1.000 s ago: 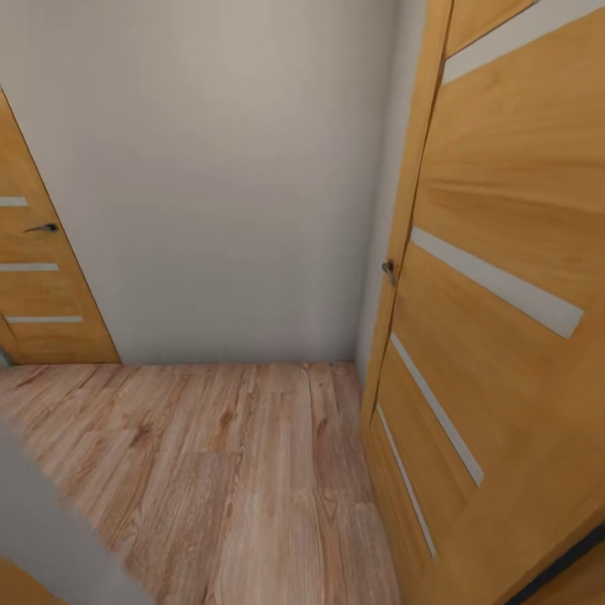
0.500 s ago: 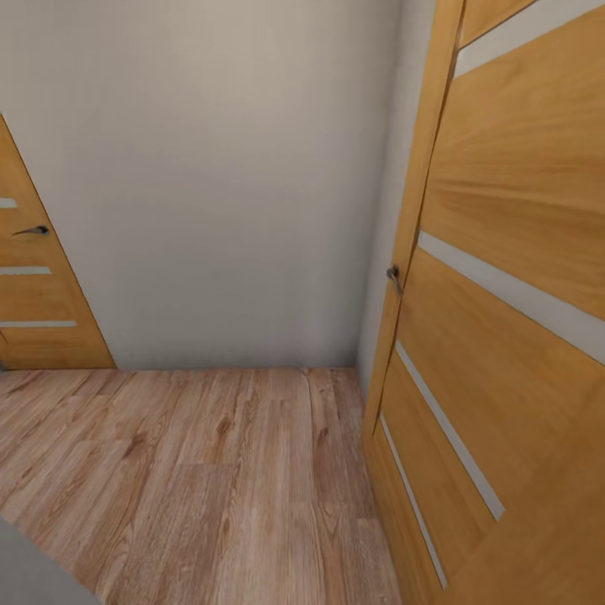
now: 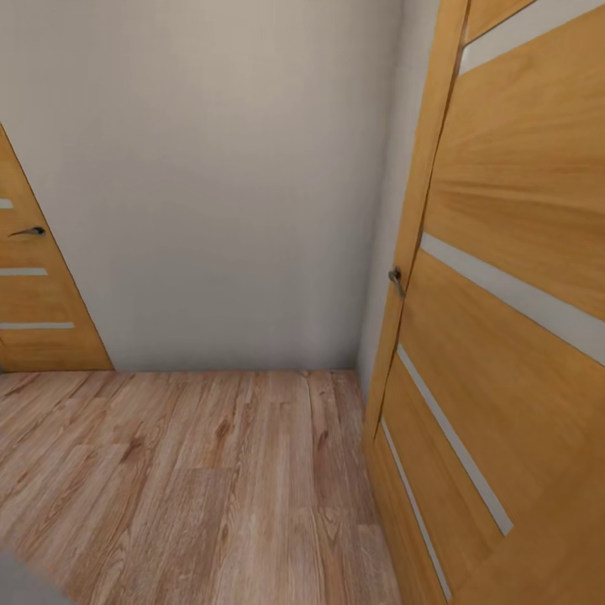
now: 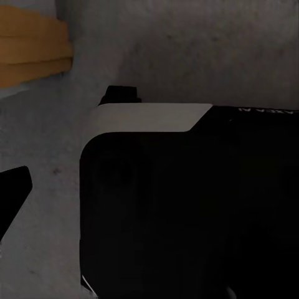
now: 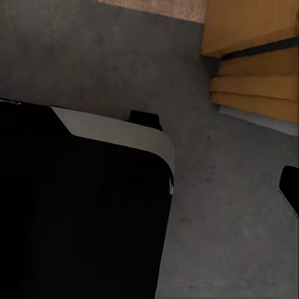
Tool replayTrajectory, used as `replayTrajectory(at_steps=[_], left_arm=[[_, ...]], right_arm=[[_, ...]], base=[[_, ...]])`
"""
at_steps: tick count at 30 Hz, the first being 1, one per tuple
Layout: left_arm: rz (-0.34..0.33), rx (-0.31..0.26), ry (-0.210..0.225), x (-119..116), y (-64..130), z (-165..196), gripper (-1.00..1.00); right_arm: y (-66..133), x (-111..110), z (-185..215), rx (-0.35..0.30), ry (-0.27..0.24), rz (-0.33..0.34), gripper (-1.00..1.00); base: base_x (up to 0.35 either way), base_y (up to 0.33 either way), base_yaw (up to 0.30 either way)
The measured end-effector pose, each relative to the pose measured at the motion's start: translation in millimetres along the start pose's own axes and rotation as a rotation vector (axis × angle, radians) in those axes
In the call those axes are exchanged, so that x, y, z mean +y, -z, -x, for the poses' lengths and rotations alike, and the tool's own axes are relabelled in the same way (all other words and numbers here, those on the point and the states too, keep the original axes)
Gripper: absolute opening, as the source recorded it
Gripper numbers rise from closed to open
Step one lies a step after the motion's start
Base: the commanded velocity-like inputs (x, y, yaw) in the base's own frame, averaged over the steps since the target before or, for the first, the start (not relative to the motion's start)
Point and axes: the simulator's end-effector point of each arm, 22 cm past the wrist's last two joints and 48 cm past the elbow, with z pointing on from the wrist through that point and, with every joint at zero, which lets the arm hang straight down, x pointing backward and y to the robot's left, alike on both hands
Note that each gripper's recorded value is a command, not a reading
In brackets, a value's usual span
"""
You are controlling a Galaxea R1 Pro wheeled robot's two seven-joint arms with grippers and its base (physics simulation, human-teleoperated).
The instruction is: Move the two storage containers from the living room to the garage. In the garage, place one container on the floor and stack the other container on top of it (either order is fine).
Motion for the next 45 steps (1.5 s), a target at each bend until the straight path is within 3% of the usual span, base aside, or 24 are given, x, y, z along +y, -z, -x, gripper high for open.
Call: replayTrajectory(at_steps=[14, 22, 45], left_arm=[[0.002, 0.003, 0.000, 1.8, -0.2, -2.6, 1.00], [0.003, 0.003, 0.000, 2.5, -0.3, -2.6, 1.00], [0.003, 0.003, 0.000, 2.5, -0.3, -2.6, 1.00]], right_arm=[[0.1, 0.9, 0.2, 0.000, -0.001, 0.001, 1.00], [0.2, 1.8, 0.7, -0.002, -0.003, 0.001, 1.00], [0.2, 1.8, 1.1, -0.003, -0.002, 0.001, 1.00]], base=[[0.318, 0.000, 0.001], [0.322, 0.000, 0.214], [0.322, 0.000, 0.050]])
